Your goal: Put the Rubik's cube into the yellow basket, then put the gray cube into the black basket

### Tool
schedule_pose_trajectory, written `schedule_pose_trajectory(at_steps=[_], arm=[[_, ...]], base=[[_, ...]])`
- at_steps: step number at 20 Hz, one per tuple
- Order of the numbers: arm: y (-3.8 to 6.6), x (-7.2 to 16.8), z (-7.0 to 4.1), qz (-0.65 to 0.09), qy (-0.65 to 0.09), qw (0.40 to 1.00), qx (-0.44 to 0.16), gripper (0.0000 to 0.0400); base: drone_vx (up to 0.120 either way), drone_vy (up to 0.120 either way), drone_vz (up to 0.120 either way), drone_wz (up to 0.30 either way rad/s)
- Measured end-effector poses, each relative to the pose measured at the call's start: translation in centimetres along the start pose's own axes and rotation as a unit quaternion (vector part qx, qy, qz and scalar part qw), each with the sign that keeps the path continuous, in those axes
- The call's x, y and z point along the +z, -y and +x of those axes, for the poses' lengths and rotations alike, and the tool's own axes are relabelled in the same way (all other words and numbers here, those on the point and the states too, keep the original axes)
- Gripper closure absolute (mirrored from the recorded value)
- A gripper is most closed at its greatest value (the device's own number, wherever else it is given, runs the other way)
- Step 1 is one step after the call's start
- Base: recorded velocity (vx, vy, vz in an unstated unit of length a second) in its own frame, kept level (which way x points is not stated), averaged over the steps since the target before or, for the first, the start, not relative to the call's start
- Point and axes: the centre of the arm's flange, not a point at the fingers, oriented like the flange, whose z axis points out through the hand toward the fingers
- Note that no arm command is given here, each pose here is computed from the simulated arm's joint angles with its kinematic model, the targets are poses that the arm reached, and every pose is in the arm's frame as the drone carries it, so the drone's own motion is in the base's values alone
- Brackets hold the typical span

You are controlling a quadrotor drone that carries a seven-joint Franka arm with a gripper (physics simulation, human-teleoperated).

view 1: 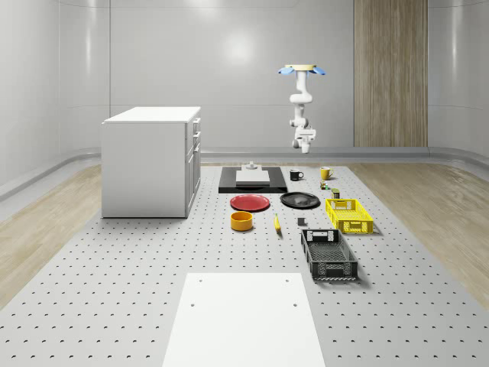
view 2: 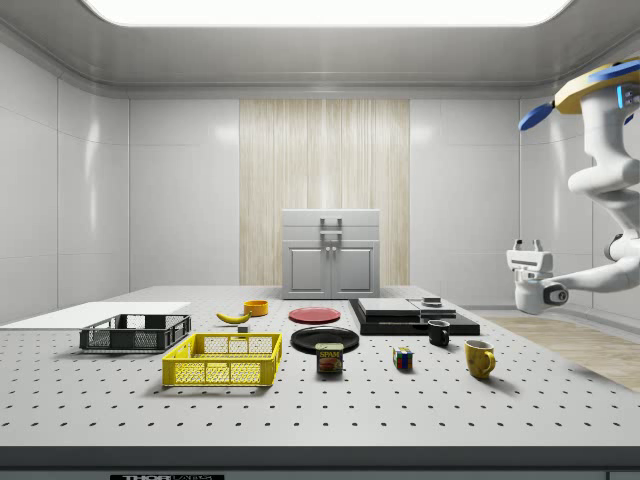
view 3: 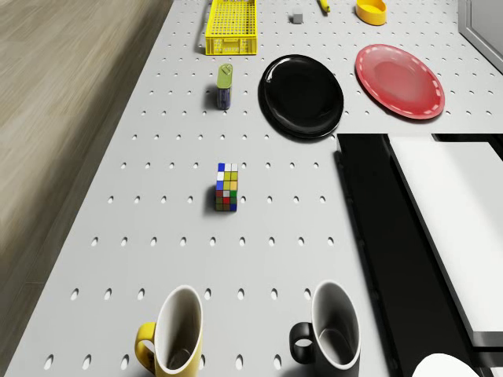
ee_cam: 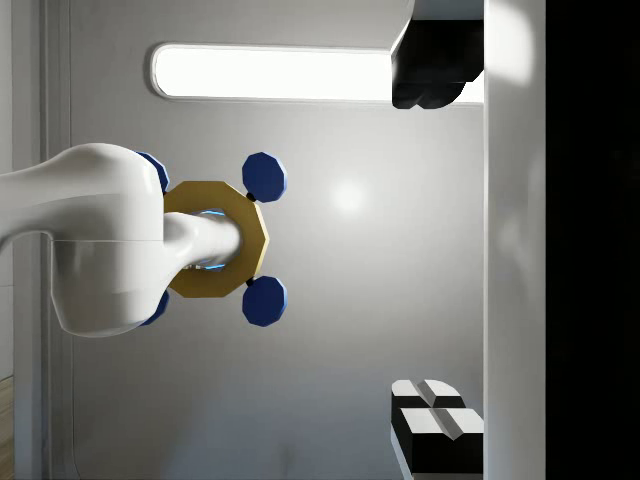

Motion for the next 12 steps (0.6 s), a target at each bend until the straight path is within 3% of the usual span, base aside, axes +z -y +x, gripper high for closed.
schedule_pose_trajectory(at_steps=[12], arm=[[0.14,0.00,-0.27,-0.007,-0.014,1.000,0.000,0.0000]], base=[[0.120,0.120,0.000,0.000]])
